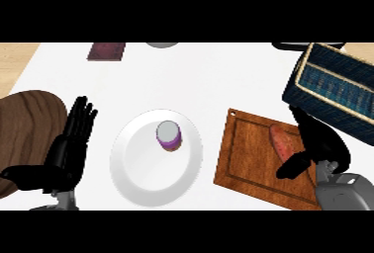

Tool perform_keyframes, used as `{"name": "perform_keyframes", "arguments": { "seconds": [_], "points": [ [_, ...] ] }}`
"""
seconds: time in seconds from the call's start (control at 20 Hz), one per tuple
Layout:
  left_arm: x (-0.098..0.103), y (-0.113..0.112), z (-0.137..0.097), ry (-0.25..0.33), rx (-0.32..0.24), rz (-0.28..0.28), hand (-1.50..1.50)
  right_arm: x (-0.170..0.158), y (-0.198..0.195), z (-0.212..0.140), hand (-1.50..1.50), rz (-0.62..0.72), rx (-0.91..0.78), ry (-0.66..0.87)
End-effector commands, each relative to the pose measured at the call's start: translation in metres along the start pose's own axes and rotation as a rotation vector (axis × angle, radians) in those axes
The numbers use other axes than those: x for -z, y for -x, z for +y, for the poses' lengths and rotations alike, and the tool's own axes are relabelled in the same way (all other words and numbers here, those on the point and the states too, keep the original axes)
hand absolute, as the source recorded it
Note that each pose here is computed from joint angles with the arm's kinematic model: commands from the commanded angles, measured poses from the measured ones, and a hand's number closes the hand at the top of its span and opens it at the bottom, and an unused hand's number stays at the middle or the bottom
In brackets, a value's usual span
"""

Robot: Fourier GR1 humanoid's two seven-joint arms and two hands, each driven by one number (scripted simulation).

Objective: Pick the sweet potato from the cutting board and place it in the basket

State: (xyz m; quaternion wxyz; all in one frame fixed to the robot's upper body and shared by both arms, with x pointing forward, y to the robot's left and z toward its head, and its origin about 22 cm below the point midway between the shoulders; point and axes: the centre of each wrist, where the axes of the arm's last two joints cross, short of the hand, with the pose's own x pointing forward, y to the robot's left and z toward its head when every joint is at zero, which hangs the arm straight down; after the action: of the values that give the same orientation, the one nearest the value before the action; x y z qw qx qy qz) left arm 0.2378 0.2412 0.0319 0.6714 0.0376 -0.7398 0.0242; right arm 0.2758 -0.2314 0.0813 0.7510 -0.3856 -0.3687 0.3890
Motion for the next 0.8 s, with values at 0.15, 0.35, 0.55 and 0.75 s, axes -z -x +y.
{"name": "perform_keyframes", "arguments": {
  "seconds": [0.15, 0.35, 0.55, 0.75],
  "points": [
    [-0.004, 0.001, 0.000, 0.007, 0.005, -0.020, 0.00, 0.021, 0.005, 0.025, -1.50, -0.001, -0.012, -0.035],
    [0.000, 0.006, -0.008, -0.011, 0.020, 0.004, 0.00, 0.020, 0.008, 0.008, -1.50, 0.004, 0.004, -0.041],
    [0.016, -0.001, -0.016, -0.009, 0.012, -0.018, 0.00, -0.002, 0.027, 0.031, -1.50, 0.004, -0.001, -0.045],
    [0.006, -0.007, -0.005, -0.003, 0.009, -0.017, 0.00, 0.015, 0.001, 0.024, -1.50, 0.011, 0.008, -0.047]
  ]
}}
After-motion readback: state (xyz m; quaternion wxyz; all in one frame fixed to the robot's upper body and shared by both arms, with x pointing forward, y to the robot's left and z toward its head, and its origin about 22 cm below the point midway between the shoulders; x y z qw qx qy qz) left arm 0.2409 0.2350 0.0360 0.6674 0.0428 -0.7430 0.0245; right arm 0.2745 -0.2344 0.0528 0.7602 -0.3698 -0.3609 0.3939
